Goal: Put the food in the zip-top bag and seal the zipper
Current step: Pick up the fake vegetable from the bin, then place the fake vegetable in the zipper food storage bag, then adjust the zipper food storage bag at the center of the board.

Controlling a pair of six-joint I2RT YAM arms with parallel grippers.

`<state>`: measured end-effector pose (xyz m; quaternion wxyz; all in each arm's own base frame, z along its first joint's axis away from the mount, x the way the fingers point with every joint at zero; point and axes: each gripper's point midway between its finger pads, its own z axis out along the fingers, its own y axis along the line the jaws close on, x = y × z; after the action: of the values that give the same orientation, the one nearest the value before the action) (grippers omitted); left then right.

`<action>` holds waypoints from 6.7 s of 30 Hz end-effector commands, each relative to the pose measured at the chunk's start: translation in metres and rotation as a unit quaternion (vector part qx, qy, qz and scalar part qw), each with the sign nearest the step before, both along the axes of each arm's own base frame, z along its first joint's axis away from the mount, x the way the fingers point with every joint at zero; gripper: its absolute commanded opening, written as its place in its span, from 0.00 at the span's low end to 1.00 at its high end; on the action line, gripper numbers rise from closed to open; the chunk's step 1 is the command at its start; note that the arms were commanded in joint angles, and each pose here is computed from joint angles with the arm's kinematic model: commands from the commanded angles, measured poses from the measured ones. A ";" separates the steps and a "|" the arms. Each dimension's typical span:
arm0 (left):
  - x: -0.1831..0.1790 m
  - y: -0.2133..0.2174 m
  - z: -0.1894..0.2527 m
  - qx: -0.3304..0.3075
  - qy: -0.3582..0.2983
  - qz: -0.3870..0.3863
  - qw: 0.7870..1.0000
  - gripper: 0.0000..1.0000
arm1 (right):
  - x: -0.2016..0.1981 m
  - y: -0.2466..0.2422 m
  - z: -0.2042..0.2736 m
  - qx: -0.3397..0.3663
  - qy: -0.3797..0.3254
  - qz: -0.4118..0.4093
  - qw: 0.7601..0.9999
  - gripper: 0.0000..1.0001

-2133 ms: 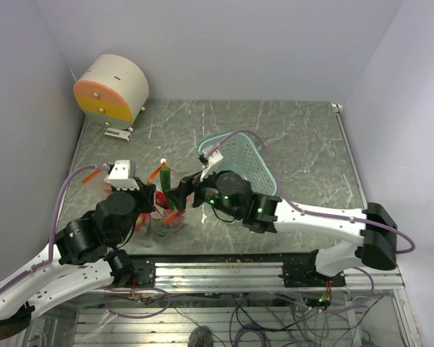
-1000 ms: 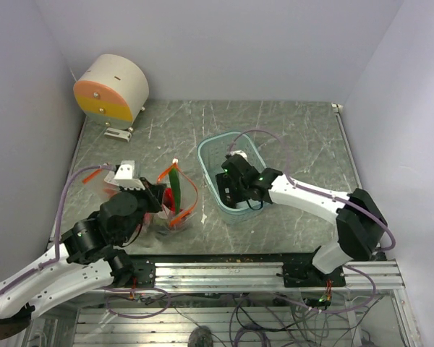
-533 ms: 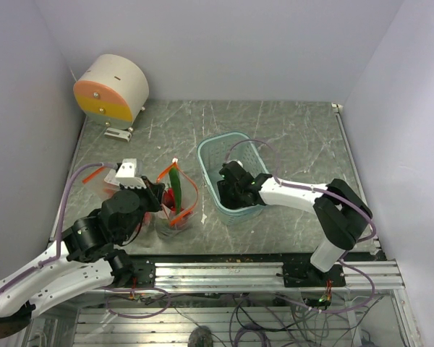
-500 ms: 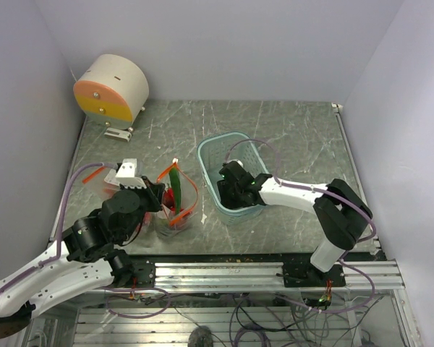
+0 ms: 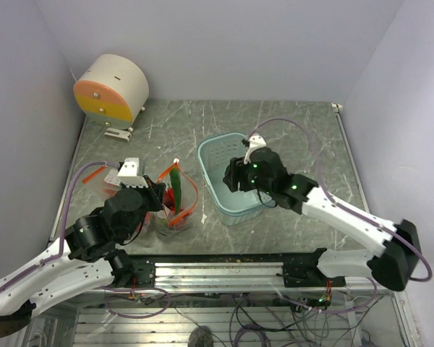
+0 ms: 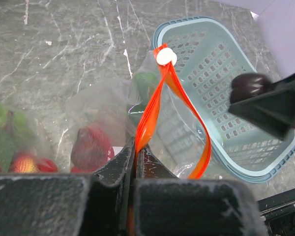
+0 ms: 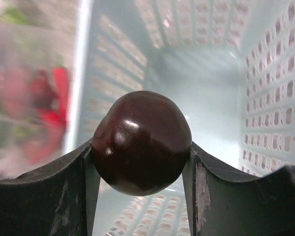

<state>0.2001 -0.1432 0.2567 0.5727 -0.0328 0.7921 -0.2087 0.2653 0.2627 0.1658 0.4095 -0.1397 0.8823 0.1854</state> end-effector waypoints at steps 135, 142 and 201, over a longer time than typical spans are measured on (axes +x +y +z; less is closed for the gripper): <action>0.016 -0.045 -0.020 -0.054 -0.040 -0.042 0.997 0.07 | 0.017 0.188 0.076 0.027 -0.013 0.133 0.991 0.32; 0.017 -0.041 0.004 -0.042 -0.064 -0.043 0.996 0.11 | 0.011 0.175 0.076 0.017 -0.015 0.132 0.991 0.00; -0.107 -0.083 0.098 0.040 -0.240 -0.463 0.852 0.53 | -0.162 0.126 0.238 0.174 -0.217 0.600 0.750 0.00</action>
<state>0.1049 -0.2180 0.3532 0.5970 0.3969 0.5782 -0.3895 0.1049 0.3958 0.3833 0.3783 -0.6060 0.4812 0.5081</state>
